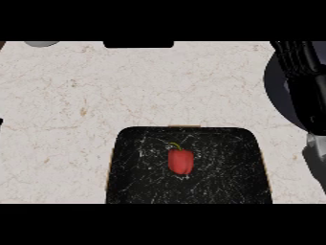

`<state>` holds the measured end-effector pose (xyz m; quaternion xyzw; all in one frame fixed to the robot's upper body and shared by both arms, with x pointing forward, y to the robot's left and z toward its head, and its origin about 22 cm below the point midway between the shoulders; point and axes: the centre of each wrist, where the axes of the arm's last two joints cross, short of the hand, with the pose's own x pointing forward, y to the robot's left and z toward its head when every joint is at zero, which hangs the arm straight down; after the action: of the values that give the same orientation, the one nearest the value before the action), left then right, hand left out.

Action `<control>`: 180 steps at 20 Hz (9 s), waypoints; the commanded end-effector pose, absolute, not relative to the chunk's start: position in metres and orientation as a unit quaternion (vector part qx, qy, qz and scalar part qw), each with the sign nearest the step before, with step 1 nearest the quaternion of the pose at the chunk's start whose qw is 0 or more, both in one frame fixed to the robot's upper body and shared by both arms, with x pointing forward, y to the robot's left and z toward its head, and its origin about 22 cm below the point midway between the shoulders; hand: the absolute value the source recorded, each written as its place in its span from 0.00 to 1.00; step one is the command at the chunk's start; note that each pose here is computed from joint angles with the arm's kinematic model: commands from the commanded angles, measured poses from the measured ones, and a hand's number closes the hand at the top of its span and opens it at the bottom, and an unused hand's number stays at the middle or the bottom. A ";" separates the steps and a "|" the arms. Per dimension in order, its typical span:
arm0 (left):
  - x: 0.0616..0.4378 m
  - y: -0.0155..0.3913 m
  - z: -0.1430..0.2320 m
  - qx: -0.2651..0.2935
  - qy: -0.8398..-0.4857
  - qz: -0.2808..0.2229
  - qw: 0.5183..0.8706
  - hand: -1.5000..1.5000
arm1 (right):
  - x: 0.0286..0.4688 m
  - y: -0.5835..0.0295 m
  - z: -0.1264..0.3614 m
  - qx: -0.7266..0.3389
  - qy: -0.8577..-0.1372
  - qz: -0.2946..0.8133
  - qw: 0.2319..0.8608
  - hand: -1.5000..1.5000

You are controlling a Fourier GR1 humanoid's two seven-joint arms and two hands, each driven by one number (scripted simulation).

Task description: Pick the bell pepper from the tray and place it in the pot

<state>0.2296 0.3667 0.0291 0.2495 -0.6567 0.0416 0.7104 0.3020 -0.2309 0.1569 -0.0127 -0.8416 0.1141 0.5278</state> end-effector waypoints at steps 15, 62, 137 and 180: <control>0.210 0.361 0.010 0.239 -0.615 -0.034 0.751 0.50 | 0.179 -0.236 0.018 -0.440 -0.720 0.068 0.532 0.00; 0.249 0.322 0.030 0.197 -0.635 -0.072 0.743 0.50 | 0.256 -0.066 0.079 -0.422 -0.269 0.359 0.787 0.00; 0.242 0.327 0.019 0.193 -0.640 -0.076 0.740 0.50 | 0.439 -0.332 0.213 -0.684 -0.459 0.076 0.561 1.00; 0.251 0.322 0.044 0.185 -0.637 -0.077 0.745 0.50 | 0.398 -0.466 0.198 -0.490 -0.657 -0.157 0.551 0.00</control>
<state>0.2475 0.3187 0.0274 0.1820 -0.6409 -0.0791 0.7415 0.4134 -0.4396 0.1891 -0.5187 -0.6418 -0.1432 0.5464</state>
